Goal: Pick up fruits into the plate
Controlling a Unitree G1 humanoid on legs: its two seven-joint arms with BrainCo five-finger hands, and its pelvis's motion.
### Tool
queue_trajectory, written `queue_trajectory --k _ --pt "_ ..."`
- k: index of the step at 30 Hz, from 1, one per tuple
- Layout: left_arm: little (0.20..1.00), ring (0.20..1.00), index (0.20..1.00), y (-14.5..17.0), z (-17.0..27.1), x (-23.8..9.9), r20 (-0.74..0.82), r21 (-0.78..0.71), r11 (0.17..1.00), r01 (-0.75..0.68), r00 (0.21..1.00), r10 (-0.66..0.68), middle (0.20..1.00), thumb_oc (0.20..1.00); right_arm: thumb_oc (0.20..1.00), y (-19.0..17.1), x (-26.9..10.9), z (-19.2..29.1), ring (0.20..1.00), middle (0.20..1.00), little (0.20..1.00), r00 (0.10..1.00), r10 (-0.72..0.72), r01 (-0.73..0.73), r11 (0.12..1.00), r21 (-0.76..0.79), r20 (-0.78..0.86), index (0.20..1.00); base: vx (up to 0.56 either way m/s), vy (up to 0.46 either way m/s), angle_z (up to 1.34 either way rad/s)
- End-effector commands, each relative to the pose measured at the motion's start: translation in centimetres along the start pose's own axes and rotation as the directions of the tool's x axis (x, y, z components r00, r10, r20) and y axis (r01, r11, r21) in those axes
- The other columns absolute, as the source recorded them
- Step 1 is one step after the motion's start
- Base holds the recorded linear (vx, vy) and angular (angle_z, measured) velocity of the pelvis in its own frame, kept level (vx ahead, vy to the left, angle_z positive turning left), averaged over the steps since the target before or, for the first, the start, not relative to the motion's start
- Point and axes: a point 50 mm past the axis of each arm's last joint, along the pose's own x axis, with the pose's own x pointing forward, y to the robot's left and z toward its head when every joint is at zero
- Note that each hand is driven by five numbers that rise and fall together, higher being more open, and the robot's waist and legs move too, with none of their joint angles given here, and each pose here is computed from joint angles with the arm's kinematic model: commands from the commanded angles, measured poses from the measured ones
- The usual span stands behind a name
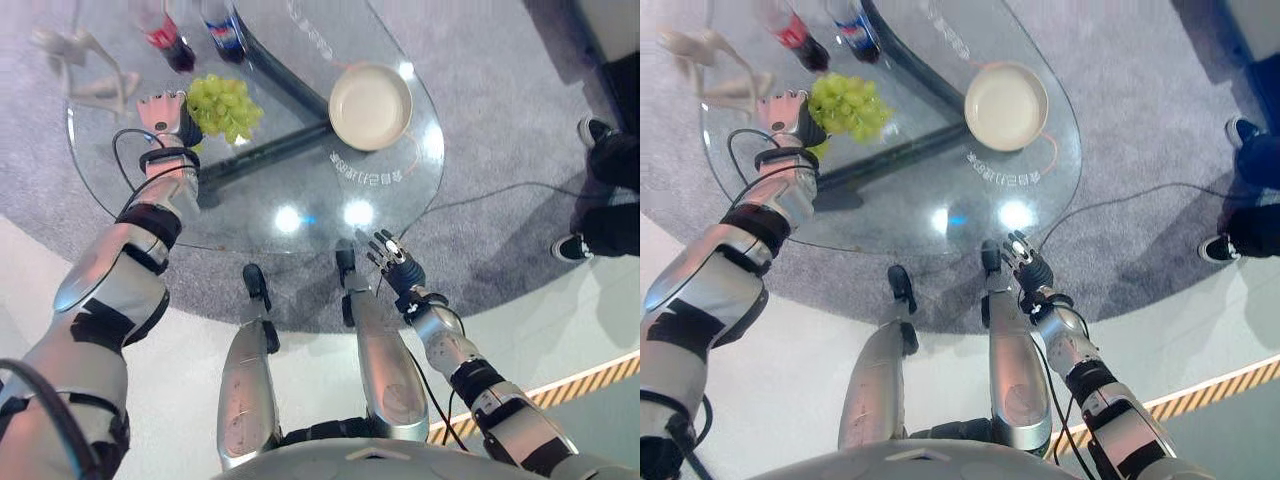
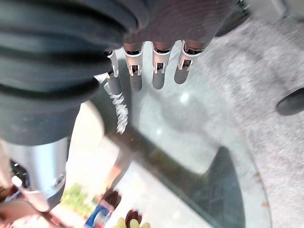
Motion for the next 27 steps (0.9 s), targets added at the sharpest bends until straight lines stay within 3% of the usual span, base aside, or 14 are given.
queue_trajectory --k 1,10,14,16,20,27 --pt "0.200 0.200 0.200 3.0 -1.9 1.0 -0.020 -0.004 0.989 -0.151 0.988 0.151 0.200 0.200 1.000 -0.7 -1.1 1.1 1.000 1.000 1.000 0.998 -0.004 0.004 1.000 -0.004 0.070 1.000 0.05 0.087 0.12" --pt "0.200 0.200 0.200 3.3 -1.9 -0.8 0.201 0.050 0.983 -0.175 0.966 0.162 0.200 0.200 1.000 0.6 -2.1 3.2 1.000 1.000 1.000 0.986 0.124 -0.102 0.977 -0.189 0.113 1.000 0.06 0.050 0.08" --pt "0.200 0.200 0.200 4.3 -2.1 -2.9 0.398 0.134 0.973 -0.188 0.909 0.121 0.200 0.200 1.000 2.0 -2.9 7.2 1.000 1.000 1.000 0.937 0.333 -0.283 0.901 -0.327 0.106 1.000 0.14 0.009 0.14" --pt "0.200 0.200 0.200 4.4 -2.3 -3.3 0.428 0.143 0.971 -0.189 0.897 0.111 0.200 0.200 1.000 2.1 -3.1 7.9 1.000 1.000 1.000 0.929 0.358 -0.303 0.881 -0.362 0.094 1.000 0.13 0.006 0.14" --pt "0.200 0.200 0.200 6.5 -1.8 -4.8 0.602 0.188 0.959 -0.212 0.796 0.058 0.200 0.200 1.000 2.5 -4.2 12.6 1.000 1.000 1.000 0.900 0.437 -0.358 0.740 -0.569 0.003 1.000 0.18 0.031 0.20" --pt "0.200 0.200 0.200 8.4 0.7 -7.0 0.775 0.197 0.952 -0.235 0.632 -0.005 0.200 0.200 1.000 4.1 -4.3 15.9 1.000 1.000 1.000 0.872 0.481 -0.423 0.642 -0.640 -0.095 1.000 0.14 0.026 0.16"
